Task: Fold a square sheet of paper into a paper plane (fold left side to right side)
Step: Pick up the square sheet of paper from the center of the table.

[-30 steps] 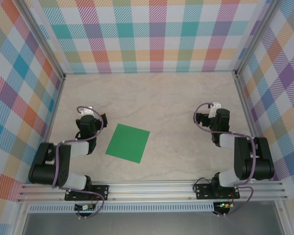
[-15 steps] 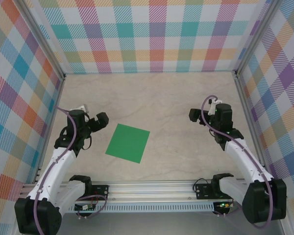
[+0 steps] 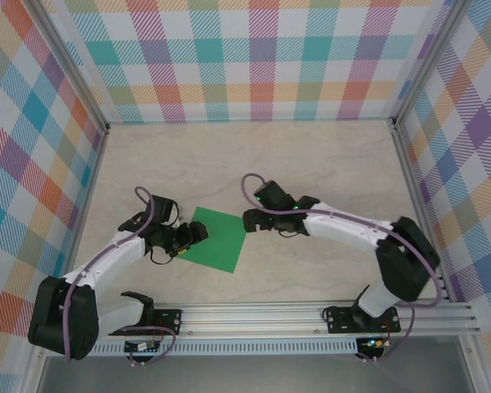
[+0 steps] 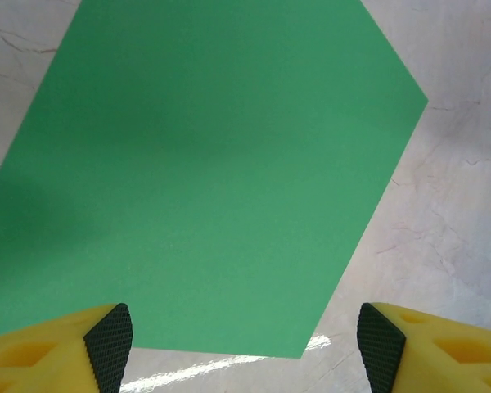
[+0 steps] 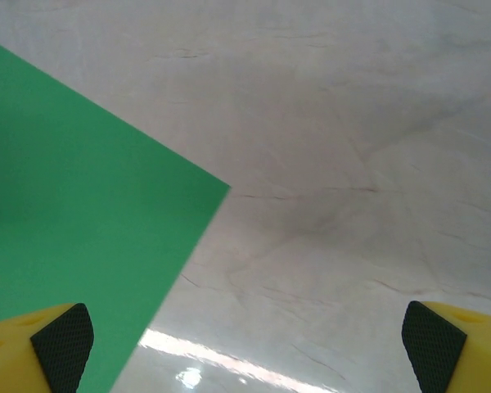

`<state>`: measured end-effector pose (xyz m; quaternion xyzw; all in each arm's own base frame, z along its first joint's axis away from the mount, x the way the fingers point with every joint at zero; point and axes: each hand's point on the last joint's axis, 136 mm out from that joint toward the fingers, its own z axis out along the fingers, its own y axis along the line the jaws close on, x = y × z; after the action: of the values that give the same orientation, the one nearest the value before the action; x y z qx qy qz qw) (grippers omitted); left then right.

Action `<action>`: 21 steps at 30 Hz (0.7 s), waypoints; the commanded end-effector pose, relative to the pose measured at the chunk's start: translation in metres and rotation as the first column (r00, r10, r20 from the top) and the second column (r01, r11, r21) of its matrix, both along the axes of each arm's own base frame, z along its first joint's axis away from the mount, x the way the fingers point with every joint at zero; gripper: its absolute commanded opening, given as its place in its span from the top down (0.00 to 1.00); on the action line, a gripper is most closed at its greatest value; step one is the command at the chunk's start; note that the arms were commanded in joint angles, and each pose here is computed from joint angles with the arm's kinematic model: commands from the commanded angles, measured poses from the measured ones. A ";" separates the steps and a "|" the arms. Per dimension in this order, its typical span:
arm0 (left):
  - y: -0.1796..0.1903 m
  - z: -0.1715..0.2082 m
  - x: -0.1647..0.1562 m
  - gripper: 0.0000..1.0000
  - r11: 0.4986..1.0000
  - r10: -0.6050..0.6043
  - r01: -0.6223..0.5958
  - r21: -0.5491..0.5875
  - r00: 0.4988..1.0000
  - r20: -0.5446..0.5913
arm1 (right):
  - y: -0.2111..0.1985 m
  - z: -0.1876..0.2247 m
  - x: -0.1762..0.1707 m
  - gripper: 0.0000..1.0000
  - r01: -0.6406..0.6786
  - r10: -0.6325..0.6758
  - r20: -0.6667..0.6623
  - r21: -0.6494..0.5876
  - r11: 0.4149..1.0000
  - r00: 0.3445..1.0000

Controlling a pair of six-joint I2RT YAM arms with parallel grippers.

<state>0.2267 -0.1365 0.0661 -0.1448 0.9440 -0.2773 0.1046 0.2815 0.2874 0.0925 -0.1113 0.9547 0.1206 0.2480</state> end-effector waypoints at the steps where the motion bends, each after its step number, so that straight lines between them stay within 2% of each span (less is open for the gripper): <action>1: -0.010 -0.005 0.000 0.25 0.999 -0.036 0.035 -0.029 0.999 -0.027 | 0.014 -0.009 0.014 0.00 0.045 -0.044 0.013 -0.062 0.997 0.999; 10: -0.004 -0.027 0.002 0.27 0.996 -0.062 0.069 0.058 0.990 -0.125 | 0.047 -0.042 0.028 0.00 0.058 -0.066 -0.052 -0.141 0.988 0.996; 21: 0.001 -0.038 0.001 0.27 0.991 -0.069 0.085 0.099 0.985 -0.157 | 0.078 -0.078 -0.001 0.00 0.001 -0.025 -0.150 -0.159 0.987 0.988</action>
<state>0.2329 -0.1365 0.0322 -0.1323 0.9632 -0.2310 0.0373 0.2956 0.3562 0.0211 -0.1139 0.9738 0.0460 0.1914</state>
